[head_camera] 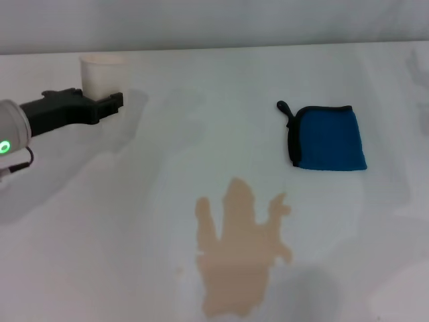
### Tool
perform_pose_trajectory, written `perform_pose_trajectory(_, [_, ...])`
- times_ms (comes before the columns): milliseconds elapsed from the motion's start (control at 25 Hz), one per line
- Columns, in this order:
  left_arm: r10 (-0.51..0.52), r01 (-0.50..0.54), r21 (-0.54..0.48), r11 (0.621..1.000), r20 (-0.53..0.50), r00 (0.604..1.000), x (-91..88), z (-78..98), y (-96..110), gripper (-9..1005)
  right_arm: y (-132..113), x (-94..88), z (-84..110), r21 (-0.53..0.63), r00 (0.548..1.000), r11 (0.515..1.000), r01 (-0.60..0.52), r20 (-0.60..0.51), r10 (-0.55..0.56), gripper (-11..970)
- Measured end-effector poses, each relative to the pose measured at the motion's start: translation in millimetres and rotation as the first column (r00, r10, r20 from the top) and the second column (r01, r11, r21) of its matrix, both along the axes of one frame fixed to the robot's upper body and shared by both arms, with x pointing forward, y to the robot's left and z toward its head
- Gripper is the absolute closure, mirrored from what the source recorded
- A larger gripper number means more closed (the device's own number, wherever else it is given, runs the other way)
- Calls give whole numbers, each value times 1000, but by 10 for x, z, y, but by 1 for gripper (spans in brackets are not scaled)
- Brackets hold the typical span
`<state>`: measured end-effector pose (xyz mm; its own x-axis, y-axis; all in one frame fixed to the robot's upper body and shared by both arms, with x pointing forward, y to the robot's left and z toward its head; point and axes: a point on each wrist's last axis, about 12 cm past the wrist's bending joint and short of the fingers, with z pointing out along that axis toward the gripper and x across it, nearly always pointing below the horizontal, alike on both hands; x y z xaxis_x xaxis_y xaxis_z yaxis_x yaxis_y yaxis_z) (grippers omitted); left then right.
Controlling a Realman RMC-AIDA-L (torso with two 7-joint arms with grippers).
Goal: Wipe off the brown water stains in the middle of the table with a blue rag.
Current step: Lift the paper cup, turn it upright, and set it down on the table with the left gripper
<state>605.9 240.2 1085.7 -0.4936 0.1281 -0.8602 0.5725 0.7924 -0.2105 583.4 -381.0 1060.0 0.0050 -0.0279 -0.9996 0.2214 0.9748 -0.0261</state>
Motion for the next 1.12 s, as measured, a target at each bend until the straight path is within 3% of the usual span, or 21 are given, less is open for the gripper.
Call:
perform_pose_trajectory(240, [68, -64, -114, 991, 27, 997, -83, -264, 9, 432, -9, 7, 10, -2, 1000, 1000, 1, 2, -1, 130])
perform_pose_trajectory(560, [128, -115, -137, 984, 88, 988, -254, -524, 8, 432, -9, 35, 38, -4, 1000, 1000, -2, 9, 2, 130])
perform_pose_trajectory(920, [115, -115, -10, 993, 181, 977, -431, -744, 27, 428, -13, 49, 55, 7, 1000, 1000, 10, 19, -11, 130])
perform_pose_trajectory(1120, [120, -124, 10, 992, 190, 974, -482, -796, 41, 427, 2, 49, 51, 13, 1000, 1000, 12, 21, -12, 130])
